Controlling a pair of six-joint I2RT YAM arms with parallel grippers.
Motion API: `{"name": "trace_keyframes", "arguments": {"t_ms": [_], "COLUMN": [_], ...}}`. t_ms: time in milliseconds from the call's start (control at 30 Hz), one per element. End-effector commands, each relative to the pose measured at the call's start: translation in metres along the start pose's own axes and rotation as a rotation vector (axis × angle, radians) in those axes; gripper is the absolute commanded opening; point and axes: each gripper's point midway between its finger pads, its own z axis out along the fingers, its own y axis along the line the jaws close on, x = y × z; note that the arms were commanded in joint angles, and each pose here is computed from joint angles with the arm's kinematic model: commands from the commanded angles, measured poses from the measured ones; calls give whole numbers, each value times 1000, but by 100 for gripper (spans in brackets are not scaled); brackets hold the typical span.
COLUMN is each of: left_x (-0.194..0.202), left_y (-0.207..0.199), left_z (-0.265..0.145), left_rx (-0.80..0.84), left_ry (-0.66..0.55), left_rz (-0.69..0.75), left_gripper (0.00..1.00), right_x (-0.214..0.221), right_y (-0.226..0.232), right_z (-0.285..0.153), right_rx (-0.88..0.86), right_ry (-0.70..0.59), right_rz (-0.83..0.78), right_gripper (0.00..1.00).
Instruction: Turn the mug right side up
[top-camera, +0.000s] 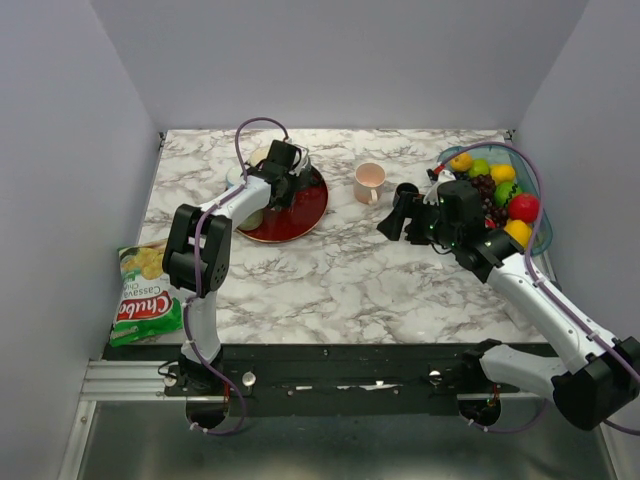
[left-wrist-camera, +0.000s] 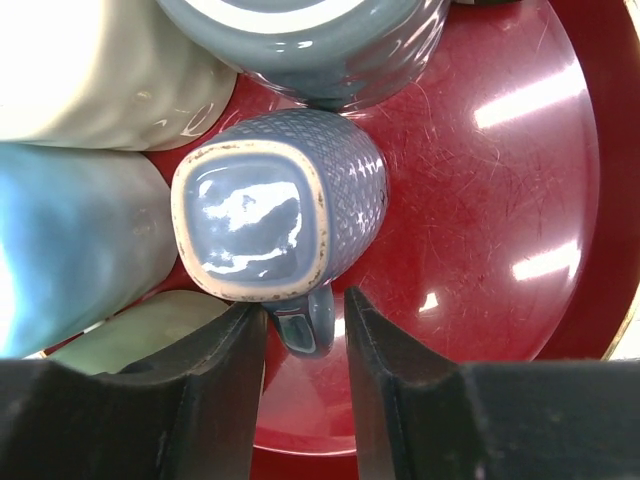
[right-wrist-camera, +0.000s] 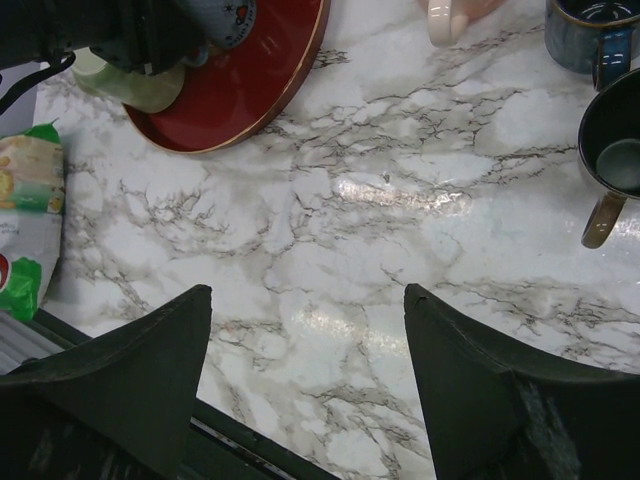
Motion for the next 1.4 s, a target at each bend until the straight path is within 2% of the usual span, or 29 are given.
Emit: {"name": "trace_keyframes", "arguments": {"t_ms": [0, 133, 267, 367, 533, 667, 800, 833, 933, 1133, 1233, 1367], "left_x": [-15, -17, -21, -24, -25, -23, -24, -24, -26, -30, -35, -43], "left_y": [8, 10, 13, 14, 15, 14, 16, 17, 19, 19, 16, 7], "left_z": [-5, -7, -9, -11, -11, -9, -11, -12, -14, -26, -41, -66], "left_rx": [-25, -28, -26, -21, -16, -13, -25, -29, -37, -32, -5, 54], "left_ry": [-55, -61, -72, -81, -81, -70, -72, -72, -66, -55, -59, -79], "left_rz": [-37, -68, -108, -144, -174, -180, -184, -184, -186, -206, -240, -299], "left_gripper": [43, 47, 59, 59, 50, 35, 25, 21, 0, 0, 0, 0], "right_x": [4, 6, 7, 7, 10, 11, 12, 12, 12, 9, 7, 1], "right_y": [0, 0, 0, 0, -2, -1, -2, -2, -1, 4, 9, 18], "right_z": [4, 6, 7, 8, 10, 11, 12, 12, 13, 11, 8, 2], "right_rx": [-11, -13, -14, -15, -10, -12, -13, -14, -18, -39, -62, -104], "right_ry": [12, 21, 25, 28, 35, 38, 44, 45, 47, 40, 28, -1], "right_rz": [12, 13, 14, 15, 15, 15, 16, 16, 17, 20, 20, 19], "right_gripper": [83, 82, 82, 82, 81, 79, 77, 77, 76, 77, 84, 100]}}
